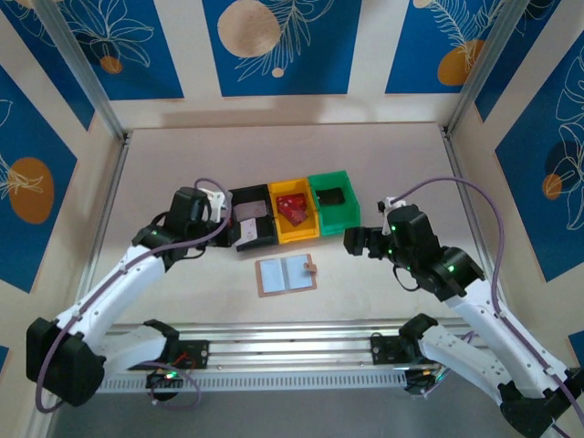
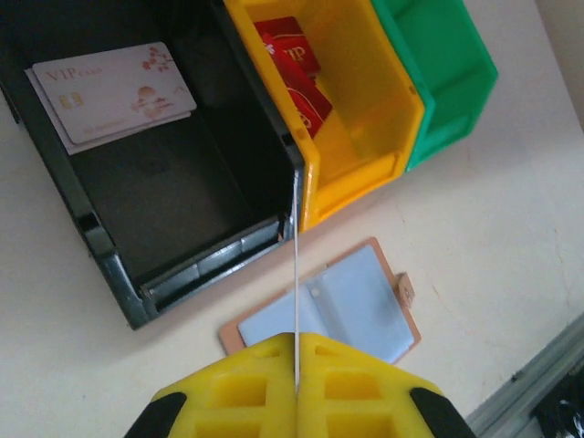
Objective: Take the credit cards out of the card holder
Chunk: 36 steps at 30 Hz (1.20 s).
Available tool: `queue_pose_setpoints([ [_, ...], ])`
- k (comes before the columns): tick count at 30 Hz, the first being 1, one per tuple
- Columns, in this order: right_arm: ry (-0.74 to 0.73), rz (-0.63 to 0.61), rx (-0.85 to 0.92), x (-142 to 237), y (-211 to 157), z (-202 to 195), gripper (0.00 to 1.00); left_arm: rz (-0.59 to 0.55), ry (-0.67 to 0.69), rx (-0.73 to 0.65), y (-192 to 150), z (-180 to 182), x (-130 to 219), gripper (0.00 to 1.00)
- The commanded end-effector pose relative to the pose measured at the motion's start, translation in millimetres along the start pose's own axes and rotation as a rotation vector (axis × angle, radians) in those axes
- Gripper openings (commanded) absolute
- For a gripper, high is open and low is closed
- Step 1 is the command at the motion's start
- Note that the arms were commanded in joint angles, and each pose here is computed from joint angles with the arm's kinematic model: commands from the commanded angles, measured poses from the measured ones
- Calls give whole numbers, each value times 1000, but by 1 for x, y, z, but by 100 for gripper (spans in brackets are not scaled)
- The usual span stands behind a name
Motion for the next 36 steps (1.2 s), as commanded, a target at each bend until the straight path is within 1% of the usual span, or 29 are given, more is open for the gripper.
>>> queue_pose_setpoints([
  [1,-50,-19,14,9,-4,-12,99,-65,-2,17,27,-4,-1,0],
  [4,-46,-18,23,12,-7,-12,99,-74,7,30,37,0,-7,0],
  [10,-77,32,56,17,-19,-18,99,-84,63,35,53,11,-19,0],
  [18,-82,3,67,21,-27,-22,99,-84,98,49,72,22,-42,0],
  [29,-78,-25,63,21,-31,-23,99,-35,126,70,83,36,-81,0],
  [36,-71,-39,64,20,-30,-22,99,-4,140,117,92,49,-105,0],
])
Point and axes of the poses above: each hand's point on the last joint's axis, 136 mm out from that joint toward the fingers, its own x axis back along the fingers, its own z axis along the line the jaws close on, y = z × x, the point moved 1 cm from there along x, back along the fingers, and after that the axes turned 10 degrees about x, right-handed, at the moved point
